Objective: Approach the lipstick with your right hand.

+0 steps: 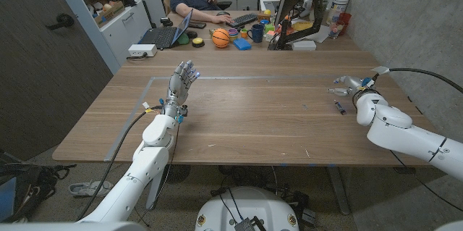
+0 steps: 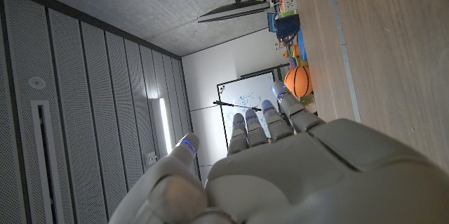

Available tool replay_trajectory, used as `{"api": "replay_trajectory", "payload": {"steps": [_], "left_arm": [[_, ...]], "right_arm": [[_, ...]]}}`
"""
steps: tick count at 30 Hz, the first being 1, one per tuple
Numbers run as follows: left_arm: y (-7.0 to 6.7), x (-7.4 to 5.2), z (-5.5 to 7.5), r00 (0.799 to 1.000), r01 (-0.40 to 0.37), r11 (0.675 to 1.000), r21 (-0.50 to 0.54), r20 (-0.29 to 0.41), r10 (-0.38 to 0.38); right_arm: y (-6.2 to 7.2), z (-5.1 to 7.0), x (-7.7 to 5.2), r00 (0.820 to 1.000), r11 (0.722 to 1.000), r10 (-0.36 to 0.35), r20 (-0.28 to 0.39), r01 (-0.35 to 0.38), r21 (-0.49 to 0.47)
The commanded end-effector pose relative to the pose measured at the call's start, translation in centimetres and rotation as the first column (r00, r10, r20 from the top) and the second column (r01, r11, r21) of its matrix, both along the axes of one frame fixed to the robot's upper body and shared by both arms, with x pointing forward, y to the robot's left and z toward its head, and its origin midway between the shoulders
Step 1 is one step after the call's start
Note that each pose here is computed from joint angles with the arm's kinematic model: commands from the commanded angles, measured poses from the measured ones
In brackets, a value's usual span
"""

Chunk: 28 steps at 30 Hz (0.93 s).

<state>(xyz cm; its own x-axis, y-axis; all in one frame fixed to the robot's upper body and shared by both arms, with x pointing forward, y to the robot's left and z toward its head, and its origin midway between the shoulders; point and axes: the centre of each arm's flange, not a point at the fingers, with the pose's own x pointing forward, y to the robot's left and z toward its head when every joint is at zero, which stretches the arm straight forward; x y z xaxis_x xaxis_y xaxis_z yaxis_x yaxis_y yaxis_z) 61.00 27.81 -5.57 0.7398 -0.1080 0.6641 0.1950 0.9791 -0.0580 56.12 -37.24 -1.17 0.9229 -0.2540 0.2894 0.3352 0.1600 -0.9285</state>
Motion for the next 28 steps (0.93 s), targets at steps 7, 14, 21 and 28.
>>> {"api": "replay_trajectory", "payload": {"steps": [7, 14, 21, 28], "left_arm": [[0.08, -0.31, -0.20, 1.000, 0.001, 1.000, -0.004, 0.003, -0.001], [0.13, -0.37, -0.18, 1.000, 0.001, 1.000, -0.003, 0.006, -0.001], [0.18, -0.37, -0.18, 1.000, 0.002, 1.000, -0.003, 0.005, -0.002], [0.26, -0.38, -0.16, 1.000, 0.004, 1.000, 0.000, 0.004, -0.004]], "right_arm": [[0.05, -0.31, -0.27, 1.000, 1.000, -0.002, 0.000, 0.002, 0.007], [0.06, -0.26, -0.36, 1.000, 1.000, 0.002, 0.006, -0.002, 0.012], [0.09, -0.28, -0.41, 1.000, 1.000, 0.000, 0.011, 0.000, 0.012], [0.18, -0.40, -0.47, 1.000, 1.000, -0.002, 0.011, 0.002, 0.017]]}}
